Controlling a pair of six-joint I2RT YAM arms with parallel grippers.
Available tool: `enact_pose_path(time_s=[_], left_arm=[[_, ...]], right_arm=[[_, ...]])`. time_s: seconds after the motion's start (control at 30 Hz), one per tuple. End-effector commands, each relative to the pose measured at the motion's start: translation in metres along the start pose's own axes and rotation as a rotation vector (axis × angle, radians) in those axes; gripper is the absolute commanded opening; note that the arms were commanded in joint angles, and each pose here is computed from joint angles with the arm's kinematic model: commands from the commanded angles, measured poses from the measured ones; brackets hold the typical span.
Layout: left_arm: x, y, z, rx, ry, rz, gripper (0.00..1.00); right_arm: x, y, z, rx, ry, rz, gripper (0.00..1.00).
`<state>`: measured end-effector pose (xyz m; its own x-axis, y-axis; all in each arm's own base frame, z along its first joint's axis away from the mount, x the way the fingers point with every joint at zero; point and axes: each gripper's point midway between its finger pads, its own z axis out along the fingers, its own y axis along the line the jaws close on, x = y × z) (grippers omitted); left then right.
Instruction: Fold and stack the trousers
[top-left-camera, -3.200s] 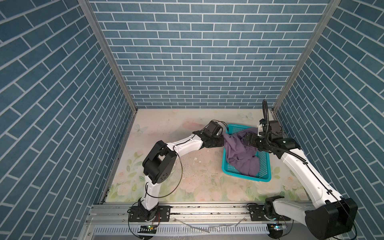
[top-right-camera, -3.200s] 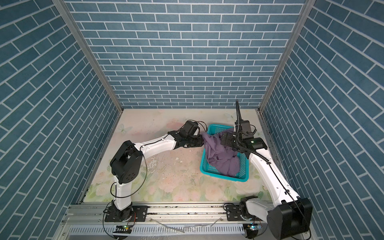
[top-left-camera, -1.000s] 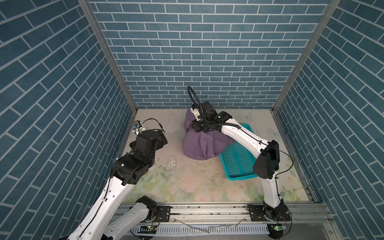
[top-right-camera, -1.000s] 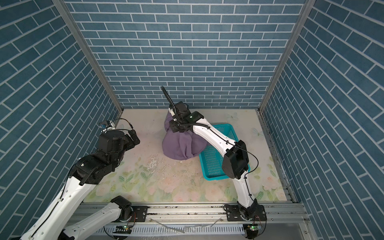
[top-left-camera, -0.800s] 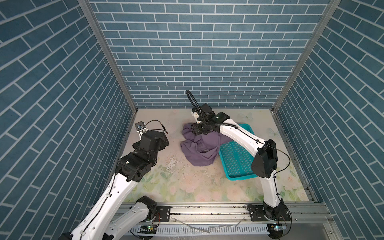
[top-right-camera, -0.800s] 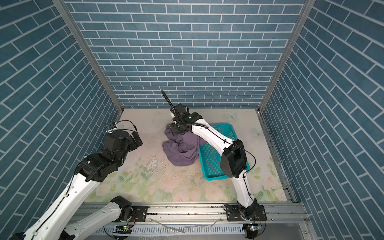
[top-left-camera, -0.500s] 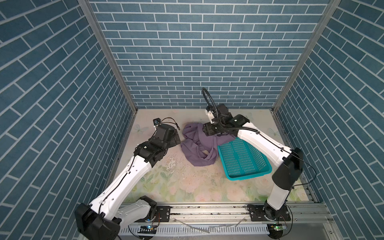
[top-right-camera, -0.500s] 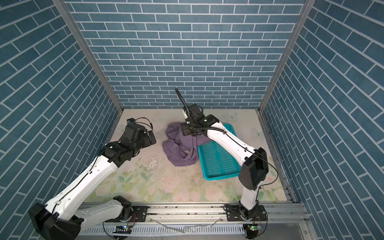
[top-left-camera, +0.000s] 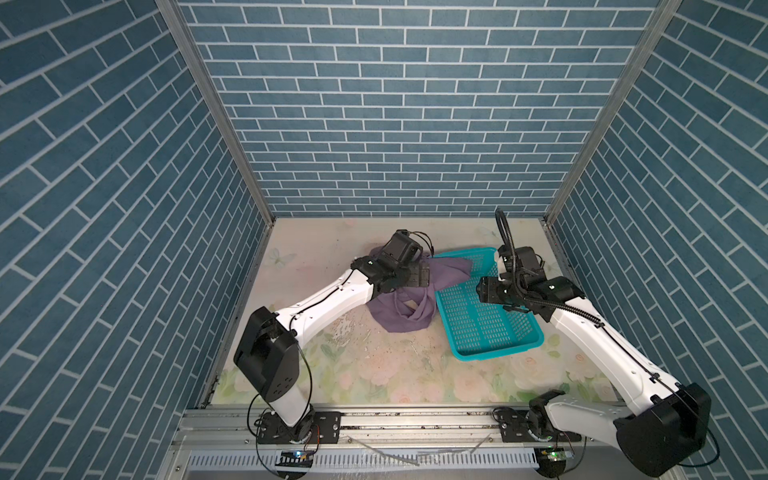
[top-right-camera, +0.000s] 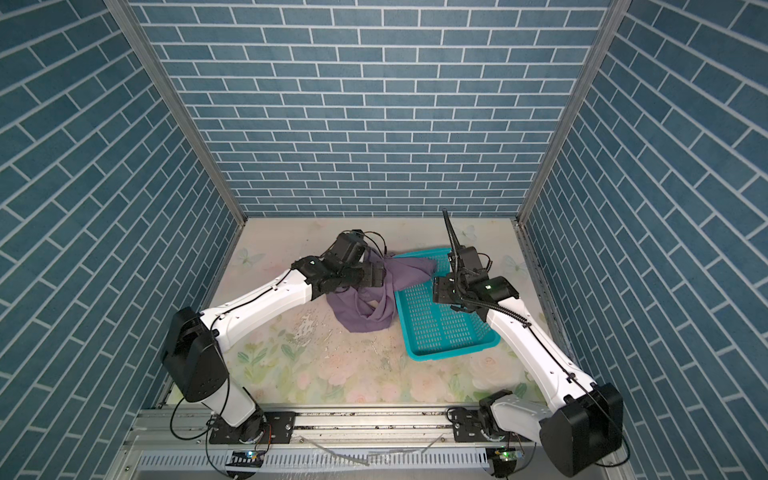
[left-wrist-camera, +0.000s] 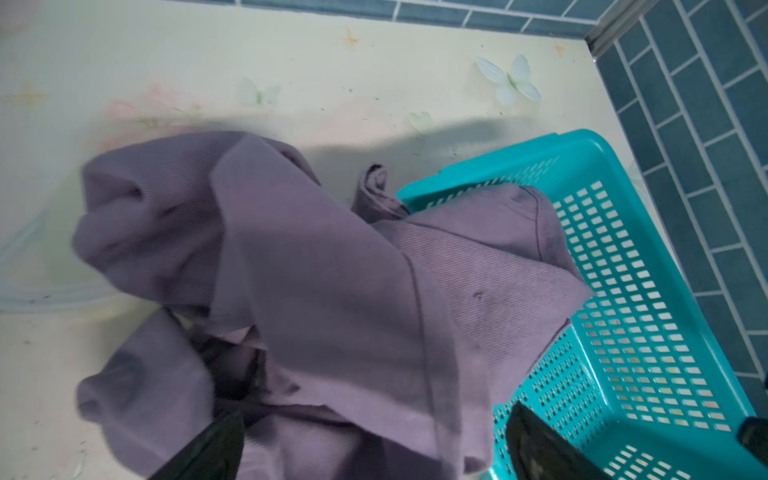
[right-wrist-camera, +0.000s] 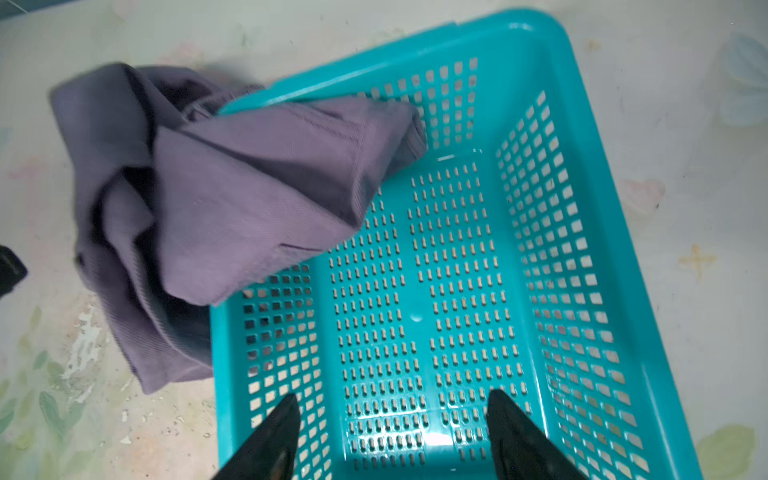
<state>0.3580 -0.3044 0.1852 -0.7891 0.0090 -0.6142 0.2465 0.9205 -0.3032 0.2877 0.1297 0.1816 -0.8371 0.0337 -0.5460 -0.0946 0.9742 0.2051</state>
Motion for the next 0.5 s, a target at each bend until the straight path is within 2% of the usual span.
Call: enact_pose_path(time_s=[0.0, 0.1, 0.17, 0.2, 0.23, 0.3, 0.33, 0.37, 0.47], left_arm=[[0.013, -0.006, 0.02, 0.006, 0.05, -0.004, 0.99], [0.023, -0.014, 0.041, 0.046, 0.094, -0.029, 0.99], [0.031, -0.022, 0.057, 0.081, 0.131, -0.043, 0.98], [0.034, -0.025, 0.063, 0.101, 0.146, -0.051, 0.94], [0.037, -0.03, 0.068, 0.123, 0.16, -0.056, 0.86], [0.039, -0.039, 0.075, 0.169, 0.183, -0.058, 0.61], [0.039, -0.043, 0.076, 0.19, 0.192, -0.054, 0.42], [0.039, -0.046, 0.076, 0.196, 0.196, -0.05, 0.27], [0.034, -0.043, 0.071, 0.176, 0.194, -0.037, 0.0]], right_arm=[[0.019, -0.006, 0.006, 0.001, 0.05, 0.042, 0.71], [0.019, 0.008, 0.007, -0.076, 0.07, 0.037, 0.72], [0.023, 0.034, 0.007, -0.218, 0.118, 0.025, 0.72], [0.027, 0.044, 0.007, -0.276, 0.146, 0.031, 0.72], [0.03, 0.055, 0.009, -0.335, 0.174, 0.046, 0.71], [0.039, 0.067, 0.015, -0.394, 0.215, 0.067, 0.7], [0.046, 0.071, 0.018, -0.392, 0.23, 0.056, 0.7], [0.052, 0.073, 0.023, -0.372, 0.24, 0.033, 0.7], [0.067, 0.082, 0.033, -0.317, 0.274, -0.03, 0.7]])
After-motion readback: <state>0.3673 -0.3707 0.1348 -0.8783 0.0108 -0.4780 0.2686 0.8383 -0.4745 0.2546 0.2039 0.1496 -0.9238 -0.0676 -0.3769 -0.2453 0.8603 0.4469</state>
